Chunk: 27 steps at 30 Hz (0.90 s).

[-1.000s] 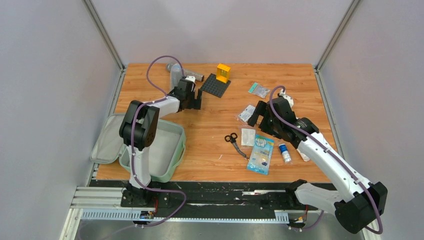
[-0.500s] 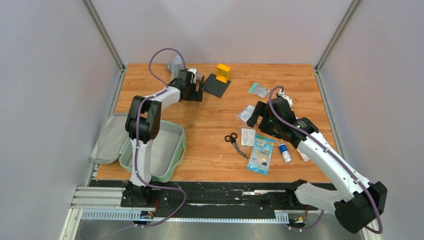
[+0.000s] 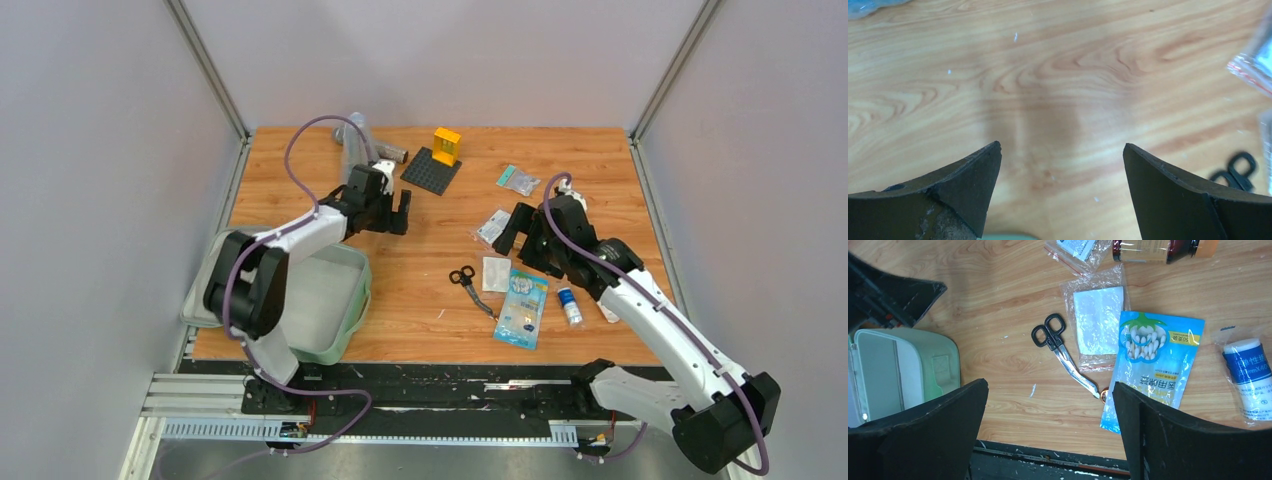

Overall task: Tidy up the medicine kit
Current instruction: Adjust the distractor at the center of the board.

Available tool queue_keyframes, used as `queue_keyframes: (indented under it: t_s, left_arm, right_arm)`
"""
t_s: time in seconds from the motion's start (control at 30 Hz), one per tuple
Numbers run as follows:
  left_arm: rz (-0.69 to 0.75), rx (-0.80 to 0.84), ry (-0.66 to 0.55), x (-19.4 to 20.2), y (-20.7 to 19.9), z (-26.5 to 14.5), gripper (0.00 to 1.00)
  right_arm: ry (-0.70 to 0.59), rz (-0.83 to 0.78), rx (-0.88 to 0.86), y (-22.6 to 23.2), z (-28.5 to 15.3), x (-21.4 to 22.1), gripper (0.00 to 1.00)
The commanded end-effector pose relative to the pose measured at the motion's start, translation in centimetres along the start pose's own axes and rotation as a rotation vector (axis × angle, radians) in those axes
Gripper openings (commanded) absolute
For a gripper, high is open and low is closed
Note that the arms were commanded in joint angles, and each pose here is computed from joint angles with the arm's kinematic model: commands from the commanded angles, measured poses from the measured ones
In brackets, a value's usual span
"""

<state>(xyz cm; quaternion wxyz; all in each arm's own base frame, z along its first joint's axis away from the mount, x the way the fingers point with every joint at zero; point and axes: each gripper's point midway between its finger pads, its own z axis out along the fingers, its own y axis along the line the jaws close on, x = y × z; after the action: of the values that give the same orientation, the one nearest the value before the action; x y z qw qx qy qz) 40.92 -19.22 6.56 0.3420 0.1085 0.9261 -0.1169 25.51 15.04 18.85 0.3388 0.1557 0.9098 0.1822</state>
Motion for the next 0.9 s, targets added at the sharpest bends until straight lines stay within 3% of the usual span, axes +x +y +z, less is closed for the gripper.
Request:
queue_keyframes:
  t_s: [0.0, 0.2, 0.33, 0.57, 0.87]
  left_arm:
    - [-0.1, -0.046, -0.172, -2.7, 0.1, -6.7, 1.0]
    - [-0.306, -0.293, -0.289, -0.7, 4.7, -14.1, 1.0]
    - [-0.376, -0.402, -0.284, 2.1, 6.9, -16.7, 1.0]
    - [-0.468, -0.445, -0.118, 6.9, 7.9, -14.5, 1.0]
    - [-0.527, -0.454, -0.011, 7.4, 10.0, -10.9, 1.0]
  right_arm:
    - [-0.013, 0.033, -0.043, 0.6, -1.1, -0.3, 1.0]
    - [-0.003, 0.04, -0.054, 0.7, -1.2, 0.0, 1.0]
    - [0.001, 0.042, -0.056, 0.8, -1.0, 0.0, 1.0]
    - [0.018, 0.041, -0.065, 1.1, -0.8, 0.2, 1.0]
    - [0.0, 0.031, -0.062, 0.7, -1.1, 0.2, 1.0]
